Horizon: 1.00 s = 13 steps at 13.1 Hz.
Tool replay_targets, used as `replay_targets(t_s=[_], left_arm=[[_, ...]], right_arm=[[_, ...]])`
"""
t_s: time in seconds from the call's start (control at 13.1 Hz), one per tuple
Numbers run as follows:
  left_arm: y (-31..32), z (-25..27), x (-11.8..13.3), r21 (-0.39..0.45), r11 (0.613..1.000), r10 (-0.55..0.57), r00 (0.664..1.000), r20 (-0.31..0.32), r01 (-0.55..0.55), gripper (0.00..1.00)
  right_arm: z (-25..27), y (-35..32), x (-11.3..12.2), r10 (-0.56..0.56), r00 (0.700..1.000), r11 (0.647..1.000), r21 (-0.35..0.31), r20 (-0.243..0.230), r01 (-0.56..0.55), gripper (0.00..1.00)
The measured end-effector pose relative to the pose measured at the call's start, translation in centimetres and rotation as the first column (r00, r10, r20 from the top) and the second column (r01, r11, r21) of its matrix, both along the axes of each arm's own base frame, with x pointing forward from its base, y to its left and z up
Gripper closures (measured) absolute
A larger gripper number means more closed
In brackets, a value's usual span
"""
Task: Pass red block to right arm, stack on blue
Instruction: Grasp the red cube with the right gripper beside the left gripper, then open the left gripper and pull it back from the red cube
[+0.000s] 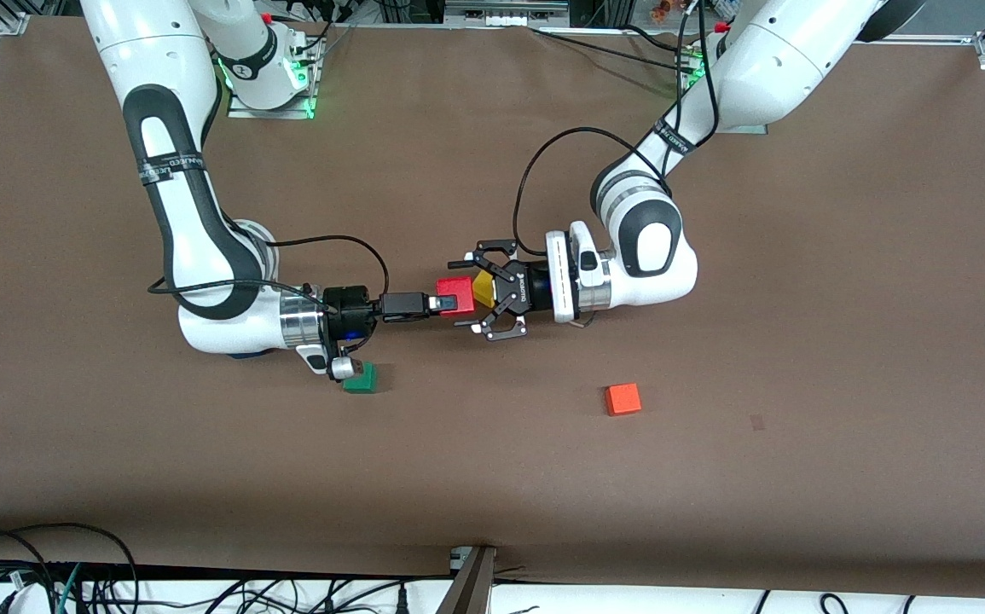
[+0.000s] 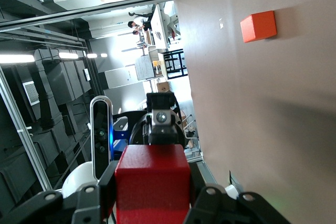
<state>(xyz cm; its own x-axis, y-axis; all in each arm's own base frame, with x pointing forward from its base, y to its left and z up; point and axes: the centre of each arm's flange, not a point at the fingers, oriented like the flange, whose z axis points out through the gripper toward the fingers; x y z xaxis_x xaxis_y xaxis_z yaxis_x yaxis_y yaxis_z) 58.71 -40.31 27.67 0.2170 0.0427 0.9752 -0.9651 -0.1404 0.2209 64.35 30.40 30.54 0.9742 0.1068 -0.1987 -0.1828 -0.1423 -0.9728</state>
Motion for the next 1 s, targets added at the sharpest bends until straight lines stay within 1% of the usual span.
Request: replay_targets(t_s=[0.15, 0.38, 0.46, 0.54, 0.69, 0.84, 0.92, 1.0], left_arm=[[0.0, -0.2, -0.1, -0.001, 1.0, -0.001, 1.0, -0.017, 0.001, 0.0], [0.2, 0.9, -0.3, -0.01, 1.0, -0.003, 0.998, -0.07, 0.003, 0.0], [0.4, 1.7, -0.1, -0.016, 1.0, 0.0, 0.996, -0.087, -0.001, 0.0], [0.8, 2.6, 0.2, -0.017, 1.0, -0.001, 0.994, -0.107, -0.001, 0.0], [2.0, 4.5, 0.8, 0.008, 1.0, -0.021, 0.988, -0.152, 0.023, 0.0], [3.3, 6.5, 1.2, 0.044, 0.998, -0.038, 0.978, -0.204, 0.048, 0.0], [4.0, 7.4, 1.3, 0.07, 0.996, -0.045, 0.972, -0.23, 0.063, 0.0], [4.6, 8.2, 1.3, 0.109, 0.99, -0.055, 0.964, -0.26, 0.086, 0.0]], right_arm=[[0.0, -0.1, 0.1, -0.002, 1.0, 1.0, -0.001, 0.0, 0.002, 0.44], [0.0, -0.7, 0.3, -0.011, 1.0, 1.0, -0.005, 0.003, 0.011, 0.44], [0.0, -1.0, 0.4, -0.01, 1.0, 1.0, -0.014, 0.008, 0.01, 0.44], [0.0, -1.5, 0.6, -0.003, 1.0, 0.999, -0.035, 0.018, 0.003, 0.44], [-0.1, -2.9, 1.0, 0.018, 0.999, 0.995, -0.1, 0.046, -0.014, 0.44], [-0.1, -5.1, 1.6, 0.042, 0.996, 0.983, -0.183, 0.079, -0.027, 0.44], [0.0, -6.4, 2.0, 0.07, 0.992, 0.968, -0.246, 0.101, -0.043, 0.44], [0.2, -7.8, 2.3, 0.11, 0.986, 0.944, -0.322, 0.123, -0.065, 0.44]])
